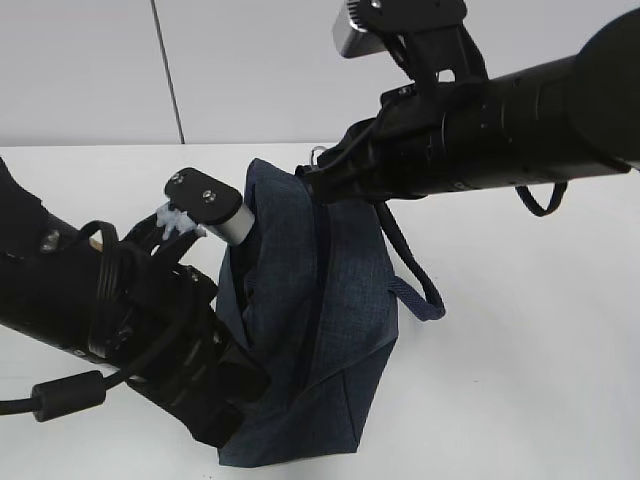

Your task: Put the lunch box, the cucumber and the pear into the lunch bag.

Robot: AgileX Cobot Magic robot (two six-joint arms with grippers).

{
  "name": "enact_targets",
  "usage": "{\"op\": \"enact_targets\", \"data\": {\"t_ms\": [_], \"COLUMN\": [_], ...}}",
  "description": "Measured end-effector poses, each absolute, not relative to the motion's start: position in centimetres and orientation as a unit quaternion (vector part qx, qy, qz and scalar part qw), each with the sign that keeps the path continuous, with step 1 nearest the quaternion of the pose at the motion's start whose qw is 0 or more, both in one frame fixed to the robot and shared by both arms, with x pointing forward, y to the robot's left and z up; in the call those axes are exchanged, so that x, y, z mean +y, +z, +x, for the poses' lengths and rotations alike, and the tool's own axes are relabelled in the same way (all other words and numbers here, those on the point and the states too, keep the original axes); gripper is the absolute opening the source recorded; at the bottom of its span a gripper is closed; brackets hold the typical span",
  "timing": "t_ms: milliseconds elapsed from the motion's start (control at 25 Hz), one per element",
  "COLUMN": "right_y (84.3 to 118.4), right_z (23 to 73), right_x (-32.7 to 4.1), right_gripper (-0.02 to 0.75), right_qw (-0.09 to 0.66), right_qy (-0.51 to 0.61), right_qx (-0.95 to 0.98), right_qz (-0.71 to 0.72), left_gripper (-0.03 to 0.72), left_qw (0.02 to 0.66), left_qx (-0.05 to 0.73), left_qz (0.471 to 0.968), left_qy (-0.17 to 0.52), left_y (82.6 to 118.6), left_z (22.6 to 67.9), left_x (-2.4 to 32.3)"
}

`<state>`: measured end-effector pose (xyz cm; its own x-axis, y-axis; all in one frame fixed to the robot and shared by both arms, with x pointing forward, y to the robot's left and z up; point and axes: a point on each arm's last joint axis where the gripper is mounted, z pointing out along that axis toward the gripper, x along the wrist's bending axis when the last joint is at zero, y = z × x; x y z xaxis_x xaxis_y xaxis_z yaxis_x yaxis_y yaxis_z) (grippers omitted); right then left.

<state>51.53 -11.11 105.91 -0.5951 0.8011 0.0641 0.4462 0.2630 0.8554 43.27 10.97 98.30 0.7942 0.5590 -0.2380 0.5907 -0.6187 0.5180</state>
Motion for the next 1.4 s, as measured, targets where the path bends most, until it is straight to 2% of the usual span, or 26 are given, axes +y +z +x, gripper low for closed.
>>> {"op": "enact_targets", "data": {"t_ms": [280,760,1120,1400], "right_y": [106.9,106.2,106.3,105.2], "right_z": [52.3,55.3,57.0,58.9], "right_x": [-9.8,-10.7,-12.5,-11.4], "right_gripper": [0.000,0.000,0.000,0.000], "right_qw": [0.144,0.035,0.032,-0.001], "right_qy": [0.445,0.470,0.496,0.495], "right_qx": [0.788,0.771,0.748,0.757], "right_qz": [0.400,0.429,0.439,0.427], "left_gripper": [0.004,0.004,0.004,0.004], "left_qw": [0.293,0.293,0.292,0.289], "left_qx": [0.317,0.317,0.317,0.316], "left_qz": [0.901,0.902,0.902,0.903], "left_qy": [-0.034,-0.034,-0.035,-0.040], "left_y": [98.3,98.3,98.2,98.2], "left_z": [43.1,43.1,43.1,43.0], "left_x": [11.0,11.0,11.0,11.0]}}
